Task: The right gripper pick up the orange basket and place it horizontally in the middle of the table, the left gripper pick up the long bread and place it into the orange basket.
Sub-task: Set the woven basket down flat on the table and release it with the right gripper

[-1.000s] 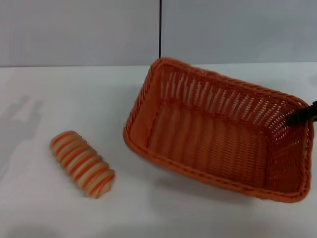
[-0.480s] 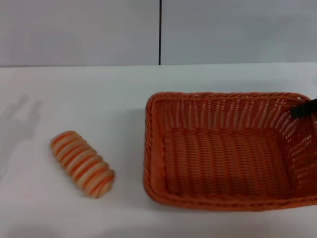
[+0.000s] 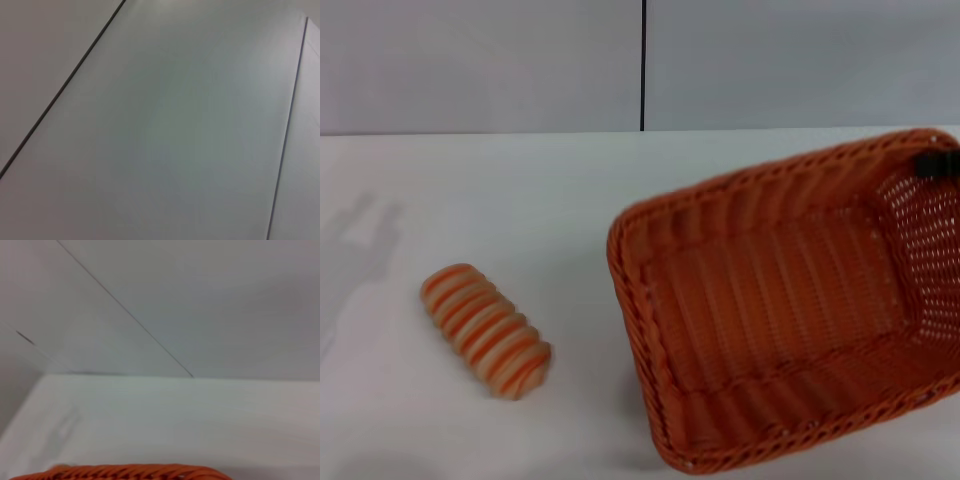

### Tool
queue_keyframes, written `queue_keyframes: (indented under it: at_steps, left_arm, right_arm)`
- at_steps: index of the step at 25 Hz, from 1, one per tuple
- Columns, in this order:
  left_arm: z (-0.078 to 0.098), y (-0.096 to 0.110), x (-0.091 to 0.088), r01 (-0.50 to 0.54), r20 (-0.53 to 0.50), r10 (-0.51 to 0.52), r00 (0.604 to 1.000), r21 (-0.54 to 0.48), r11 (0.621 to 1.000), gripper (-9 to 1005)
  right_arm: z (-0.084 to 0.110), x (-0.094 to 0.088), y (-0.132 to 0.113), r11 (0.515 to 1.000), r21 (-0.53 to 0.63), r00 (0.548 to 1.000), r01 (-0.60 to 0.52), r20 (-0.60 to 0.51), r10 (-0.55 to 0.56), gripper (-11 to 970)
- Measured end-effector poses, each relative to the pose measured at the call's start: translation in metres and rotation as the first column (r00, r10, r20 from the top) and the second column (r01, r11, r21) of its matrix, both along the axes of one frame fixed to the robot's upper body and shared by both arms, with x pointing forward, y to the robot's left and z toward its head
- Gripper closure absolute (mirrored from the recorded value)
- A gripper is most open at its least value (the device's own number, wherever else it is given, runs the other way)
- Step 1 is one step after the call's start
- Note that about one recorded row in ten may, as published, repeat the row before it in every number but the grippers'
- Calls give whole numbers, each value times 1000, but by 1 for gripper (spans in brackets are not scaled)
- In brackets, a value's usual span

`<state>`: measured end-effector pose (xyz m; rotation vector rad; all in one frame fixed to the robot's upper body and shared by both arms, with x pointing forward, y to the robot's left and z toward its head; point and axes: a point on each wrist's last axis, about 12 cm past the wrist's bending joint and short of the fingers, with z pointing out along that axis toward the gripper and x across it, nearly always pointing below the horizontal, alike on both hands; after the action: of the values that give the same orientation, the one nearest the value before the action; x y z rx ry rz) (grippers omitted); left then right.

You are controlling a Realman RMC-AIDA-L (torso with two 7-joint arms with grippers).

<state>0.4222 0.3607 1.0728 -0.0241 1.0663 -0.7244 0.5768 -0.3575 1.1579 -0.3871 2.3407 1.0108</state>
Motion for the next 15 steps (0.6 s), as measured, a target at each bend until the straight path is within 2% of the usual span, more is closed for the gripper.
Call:
queue_keyframes:
  at_steps: [8,15]
  left_arm:
    - [-1,1,-1,-8,-5,8,1000,3,1000,564]
    - [-1,2,0,-9,-9,9,1000,4,1000,564]
  right_arm:
    - [15,-10,-9,985,171,996,1,88,-16,747]
    - [41,-25,-22,928,370,973,-40,224,-48,747]
